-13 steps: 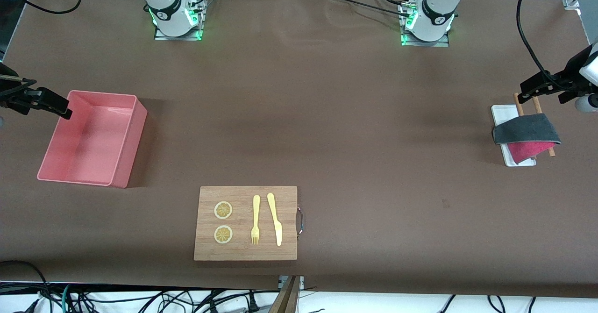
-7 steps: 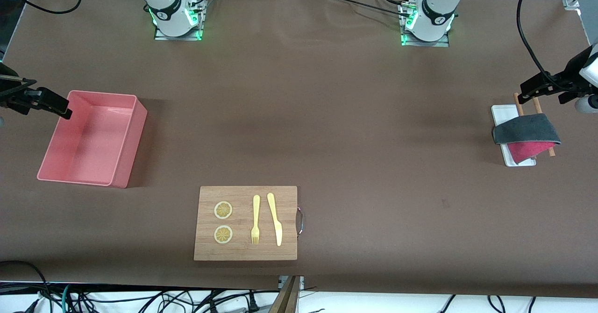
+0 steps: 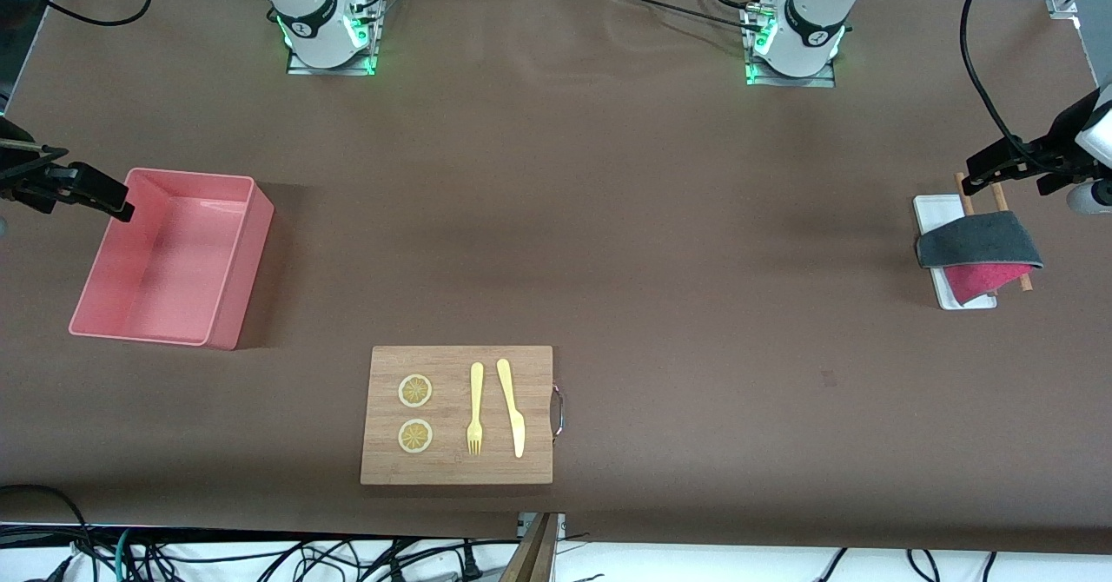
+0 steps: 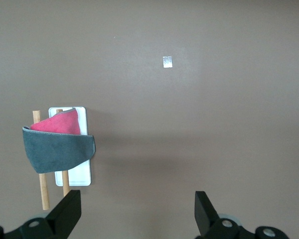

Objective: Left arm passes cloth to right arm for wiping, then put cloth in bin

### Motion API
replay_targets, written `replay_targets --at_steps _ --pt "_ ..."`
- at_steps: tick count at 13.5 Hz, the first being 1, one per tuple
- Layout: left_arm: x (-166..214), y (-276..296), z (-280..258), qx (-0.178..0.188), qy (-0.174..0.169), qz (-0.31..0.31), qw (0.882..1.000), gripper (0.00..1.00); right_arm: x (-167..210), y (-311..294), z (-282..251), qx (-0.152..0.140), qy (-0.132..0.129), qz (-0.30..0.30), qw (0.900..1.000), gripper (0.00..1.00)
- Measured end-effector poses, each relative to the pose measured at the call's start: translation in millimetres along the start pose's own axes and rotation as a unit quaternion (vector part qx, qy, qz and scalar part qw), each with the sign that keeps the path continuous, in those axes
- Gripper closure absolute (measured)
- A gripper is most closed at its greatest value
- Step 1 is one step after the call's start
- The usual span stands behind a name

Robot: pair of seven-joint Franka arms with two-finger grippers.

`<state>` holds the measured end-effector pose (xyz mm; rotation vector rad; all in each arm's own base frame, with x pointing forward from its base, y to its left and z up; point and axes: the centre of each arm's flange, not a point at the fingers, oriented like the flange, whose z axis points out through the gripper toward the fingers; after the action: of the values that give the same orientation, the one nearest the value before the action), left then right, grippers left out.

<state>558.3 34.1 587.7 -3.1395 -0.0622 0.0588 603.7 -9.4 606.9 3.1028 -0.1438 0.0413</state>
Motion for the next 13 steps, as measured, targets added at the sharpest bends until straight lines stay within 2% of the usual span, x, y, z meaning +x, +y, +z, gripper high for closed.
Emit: replay_targets --at_steps 4,8,11,13 --pt "-0.5 -0.3 0.5 0.000 -0.003 0.000 1.000 0.00 0.0 0.0 0.0 0.000 0.000 0.000 1.000 0.00" --pt "-1.4 -3.4 7.7 -0.001 -0.022 -0.003 1.000 0.00 0.0 0.0 0.0 0.000 0.000 0.000 1.000 0.00" --pt "10.9 -32.8 31.6 -0.003 -0.042 -0.028 0.999 0.00 0.0 -0.1 0.1 0.000 0.000 0.000 1.000 0.00" --pt "24.5 -54.8 62.6 0.016 -0.070 -0.039 0.997 0.00 0.1 -0.1 0.0 0.000 0.000 0.000 1.000 0.00"
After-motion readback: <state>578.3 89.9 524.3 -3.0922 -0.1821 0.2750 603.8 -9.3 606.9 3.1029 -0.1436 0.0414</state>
